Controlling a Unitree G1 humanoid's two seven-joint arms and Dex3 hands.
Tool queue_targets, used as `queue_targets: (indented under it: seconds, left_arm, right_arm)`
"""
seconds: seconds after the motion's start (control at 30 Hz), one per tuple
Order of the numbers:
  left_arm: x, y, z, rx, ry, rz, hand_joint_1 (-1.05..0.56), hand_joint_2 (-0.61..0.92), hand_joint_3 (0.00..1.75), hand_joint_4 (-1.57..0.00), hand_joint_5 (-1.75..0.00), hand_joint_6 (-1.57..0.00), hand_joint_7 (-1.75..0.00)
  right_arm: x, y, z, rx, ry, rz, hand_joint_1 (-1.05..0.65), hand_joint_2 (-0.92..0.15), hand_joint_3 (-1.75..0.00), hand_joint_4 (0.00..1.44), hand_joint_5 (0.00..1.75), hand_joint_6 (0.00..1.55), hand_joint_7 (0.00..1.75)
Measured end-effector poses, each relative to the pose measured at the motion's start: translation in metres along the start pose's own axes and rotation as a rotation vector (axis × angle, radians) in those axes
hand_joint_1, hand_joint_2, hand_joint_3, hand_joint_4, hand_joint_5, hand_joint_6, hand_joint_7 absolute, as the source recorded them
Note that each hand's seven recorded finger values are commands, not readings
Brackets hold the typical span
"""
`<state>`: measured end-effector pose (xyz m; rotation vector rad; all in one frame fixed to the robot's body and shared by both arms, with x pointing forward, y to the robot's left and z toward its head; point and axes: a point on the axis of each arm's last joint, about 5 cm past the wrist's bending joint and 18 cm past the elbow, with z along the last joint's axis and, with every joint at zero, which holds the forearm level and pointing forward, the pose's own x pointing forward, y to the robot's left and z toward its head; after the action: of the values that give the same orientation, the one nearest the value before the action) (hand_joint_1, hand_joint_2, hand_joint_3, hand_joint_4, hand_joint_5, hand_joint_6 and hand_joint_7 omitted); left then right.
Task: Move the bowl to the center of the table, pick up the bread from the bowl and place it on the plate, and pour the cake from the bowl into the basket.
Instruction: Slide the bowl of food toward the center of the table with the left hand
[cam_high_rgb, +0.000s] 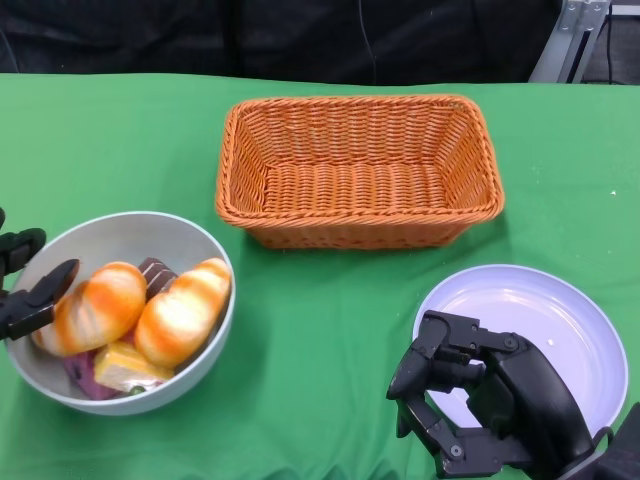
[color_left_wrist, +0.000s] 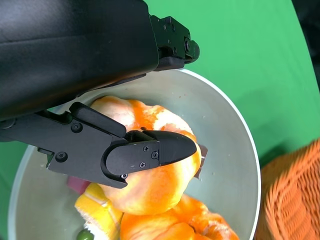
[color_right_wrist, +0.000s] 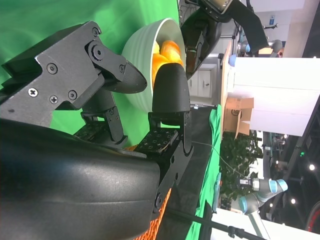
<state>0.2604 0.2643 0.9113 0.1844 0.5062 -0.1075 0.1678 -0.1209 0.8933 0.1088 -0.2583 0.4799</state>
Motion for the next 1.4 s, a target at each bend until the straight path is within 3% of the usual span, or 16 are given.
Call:
queue_targets:
  seconds: [0.43,0.7,1.0,1.4]
  left_arm:
    - [-0.010,-0.007,0.004,0.054,0.048,-0.116,-0.56,0.92,0.59,-0.04,0.00,-0.04,0.00]
    - [-0.019,-0.023,0.008,0.117,0.037,-0.199,-0.57,0.92,0.55,-0.04,0.00,-0.04,0.00]
    - [-0.030,-0.041,0.010,0.011,0.073,-0.304,-0.55,0.92,0.54,0.00,0.00,0.00,0.00]
    - [-0.036,-0.060,0.013,-0.072,0.086,-0.355,-0.56,0.92,0.56,0.00,0.00,0.00,0.00]
  right_arm:
    - [0.001,0.001,0.000,0.001,0.001,-0.004,-0.11,-0.47,-1.15,0.77,1.55,0.78,1.26]
    - [0.001,0.002,0.000,0.000,0.003,-0.002,-0.12,-0.45,-1.17,0.77,1.56,0.78,1.27]
    - [0.002,0.005,0.000,0.002,0.001,-0.003,-0.11,-0.46,-1.16,0.77,1.55,0.78,1.26]
    - [0.004,0.008,0.000,0.007,-0.002,0.005,-0.09,-0.44,-1.20,0.77,1.56,0.78,1.26]
